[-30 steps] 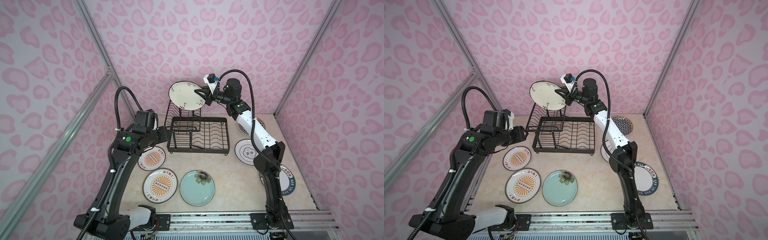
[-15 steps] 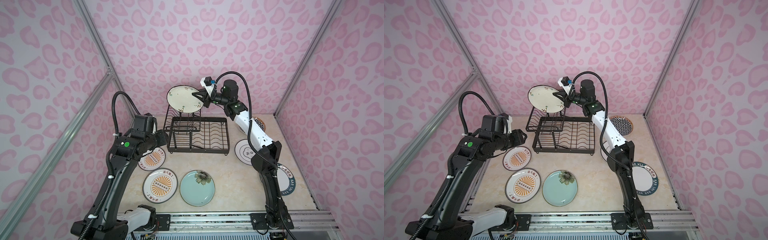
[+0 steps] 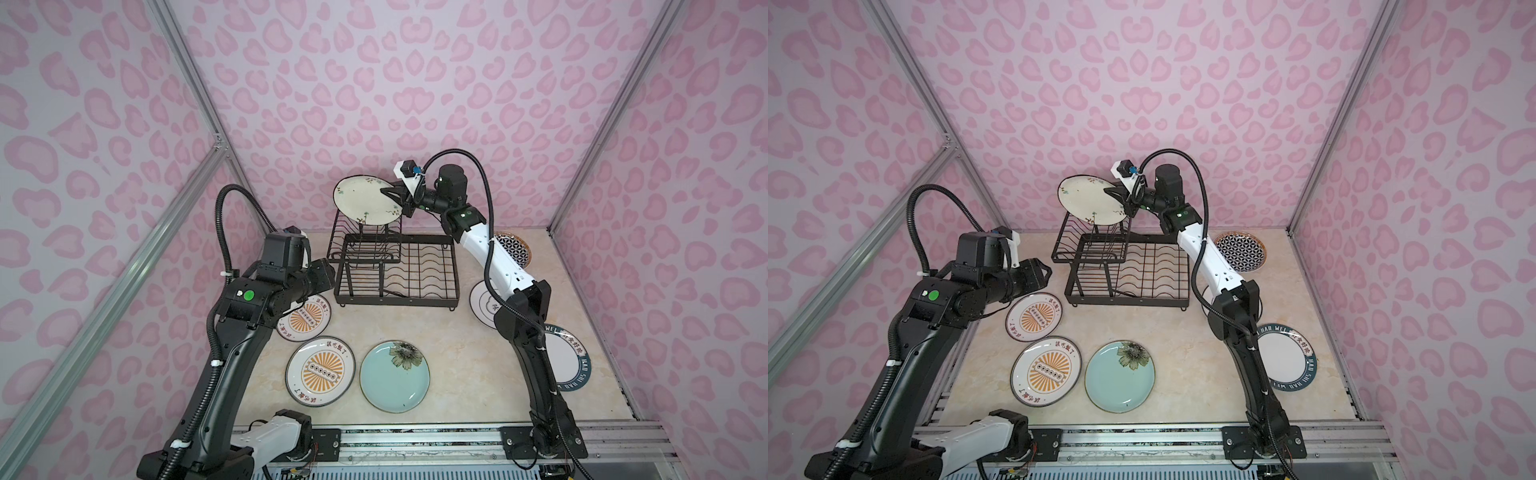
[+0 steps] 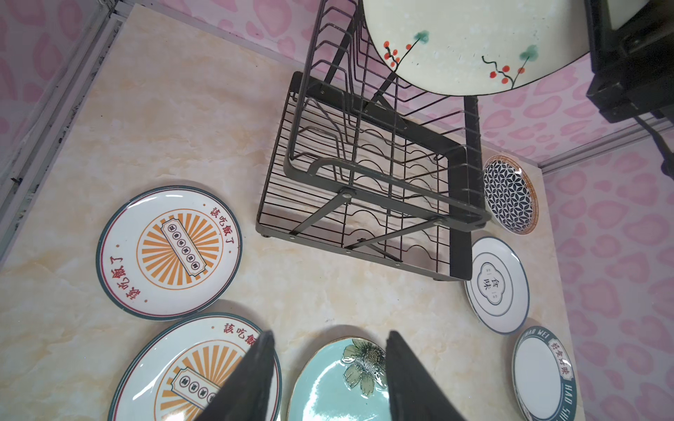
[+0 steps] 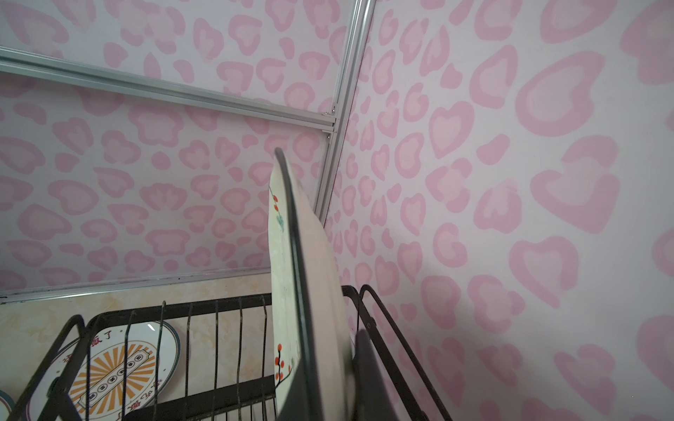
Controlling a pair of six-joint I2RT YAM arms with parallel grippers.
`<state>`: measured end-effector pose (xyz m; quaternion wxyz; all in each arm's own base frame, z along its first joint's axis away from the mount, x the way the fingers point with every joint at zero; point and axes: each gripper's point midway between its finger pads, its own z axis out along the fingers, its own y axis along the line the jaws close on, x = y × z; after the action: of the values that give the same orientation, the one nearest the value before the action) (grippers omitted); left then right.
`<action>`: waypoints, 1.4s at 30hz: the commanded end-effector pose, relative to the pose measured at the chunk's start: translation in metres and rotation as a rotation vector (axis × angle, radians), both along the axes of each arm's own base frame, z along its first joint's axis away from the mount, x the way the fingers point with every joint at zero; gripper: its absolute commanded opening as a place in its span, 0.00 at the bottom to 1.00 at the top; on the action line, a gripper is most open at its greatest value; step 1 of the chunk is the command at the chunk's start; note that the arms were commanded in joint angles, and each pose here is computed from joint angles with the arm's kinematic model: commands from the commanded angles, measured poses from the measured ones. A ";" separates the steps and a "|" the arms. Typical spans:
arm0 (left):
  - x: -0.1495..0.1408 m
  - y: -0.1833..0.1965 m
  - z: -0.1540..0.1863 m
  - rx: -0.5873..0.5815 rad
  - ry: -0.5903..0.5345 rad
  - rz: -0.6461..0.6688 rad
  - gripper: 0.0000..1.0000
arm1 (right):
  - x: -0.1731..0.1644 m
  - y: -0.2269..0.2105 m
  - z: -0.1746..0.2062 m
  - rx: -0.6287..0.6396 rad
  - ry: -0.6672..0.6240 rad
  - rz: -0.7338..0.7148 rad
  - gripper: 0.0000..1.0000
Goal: Load plates into a dish rack
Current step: Place the plate on the dish rack.
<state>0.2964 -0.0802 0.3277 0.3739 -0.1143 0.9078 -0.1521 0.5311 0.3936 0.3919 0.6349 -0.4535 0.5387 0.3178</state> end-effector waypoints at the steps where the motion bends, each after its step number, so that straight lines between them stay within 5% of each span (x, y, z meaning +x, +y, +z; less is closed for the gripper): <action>1: 0.004 0.000 0.004 -0.006 -0.022 0.008 0.52 | 0.001 -0.001 0.025 0.072 -0.097 -0.003 0.00; 21: 0.004 -0.003 0.003 -0.025 -0.024 -0.003 0.52 | 0.013 -0.010 0.050 0.189 -0.242 -0.038 0.00; 42: 0.006 -0.004 -0.003 -0.028 -0.019 -0.002 0.52 | 0.024 -0.032 0.038 0.209 -0.159 0.022 0.00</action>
<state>0.2974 -0.0832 0.3194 0.3668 -0.1168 0.9091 -0.1595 0.5638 0.3593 0.4121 0.6918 -0.4113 0.4901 0.3347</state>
